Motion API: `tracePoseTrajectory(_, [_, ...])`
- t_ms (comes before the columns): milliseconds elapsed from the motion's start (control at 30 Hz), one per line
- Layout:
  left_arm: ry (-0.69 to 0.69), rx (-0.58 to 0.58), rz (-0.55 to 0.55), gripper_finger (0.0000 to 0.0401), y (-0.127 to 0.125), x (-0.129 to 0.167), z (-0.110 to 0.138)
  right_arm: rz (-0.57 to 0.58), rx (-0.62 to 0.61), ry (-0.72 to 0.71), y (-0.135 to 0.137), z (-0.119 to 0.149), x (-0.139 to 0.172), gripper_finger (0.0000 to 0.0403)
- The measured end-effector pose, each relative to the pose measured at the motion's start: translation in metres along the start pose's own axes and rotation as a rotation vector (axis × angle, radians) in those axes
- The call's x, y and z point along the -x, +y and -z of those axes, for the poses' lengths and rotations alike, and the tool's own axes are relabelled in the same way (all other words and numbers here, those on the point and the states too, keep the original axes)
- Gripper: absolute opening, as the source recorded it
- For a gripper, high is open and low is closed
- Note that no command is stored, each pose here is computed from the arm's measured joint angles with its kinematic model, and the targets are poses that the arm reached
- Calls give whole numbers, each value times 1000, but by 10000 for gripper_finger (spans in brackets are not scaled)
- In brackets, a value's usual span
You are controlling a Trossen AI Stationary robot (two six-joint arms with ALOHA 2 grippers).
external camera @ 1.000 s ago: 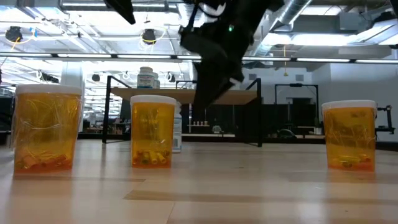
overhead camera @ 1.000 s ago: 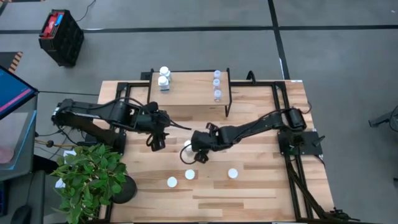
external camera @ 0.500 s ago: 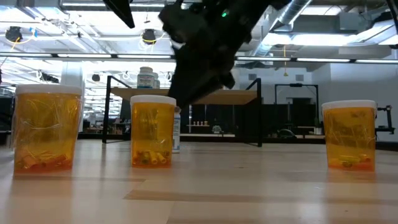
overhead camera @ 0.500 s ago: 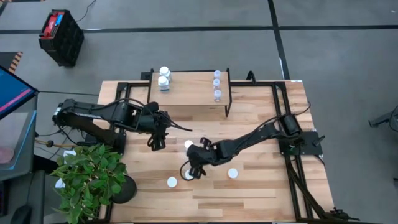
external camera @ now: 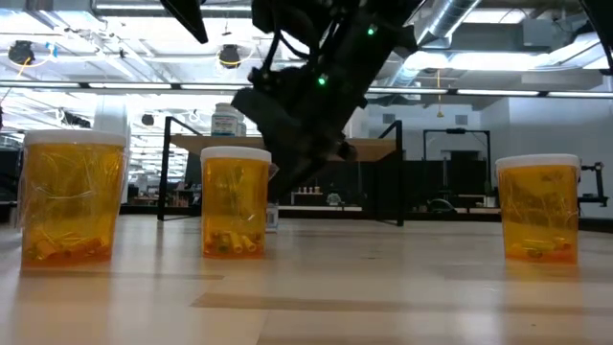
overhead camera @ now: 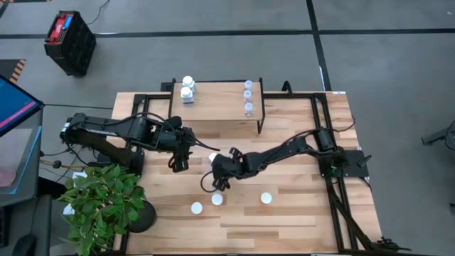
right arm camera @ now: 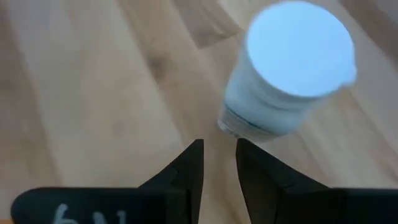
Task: Pick and place medicine bottles onto shelf by color
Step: Put the white pill bottle on the shelf aligned with the other white pill bottles
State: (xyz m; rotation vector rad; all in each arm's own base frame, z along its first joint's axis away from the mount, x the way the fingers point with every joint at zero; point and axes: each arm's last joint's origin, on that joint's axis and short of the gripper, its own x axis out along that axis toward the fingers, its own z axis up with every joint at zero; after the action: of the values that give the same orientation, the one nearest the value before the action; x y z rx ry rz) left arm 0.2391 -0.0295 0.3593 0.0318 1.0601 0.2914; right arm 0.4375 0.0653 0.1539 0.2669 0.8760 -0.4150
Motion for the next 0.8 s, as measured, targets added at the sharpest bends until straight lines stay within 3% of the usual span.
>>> tracePoseTrajectory(433, [5,2,-3,223,0,0,1,135,-71,-28,-35,-18,-9,118])
tracePoseTrajectory(633, [7,6,2,223,0,0,1,-31,-39,55,-21,-15,11,118])
tracePoseTrajectory(800, [3,8,3,223,0,0,0,-172,172,198,-9,-7,67,118])
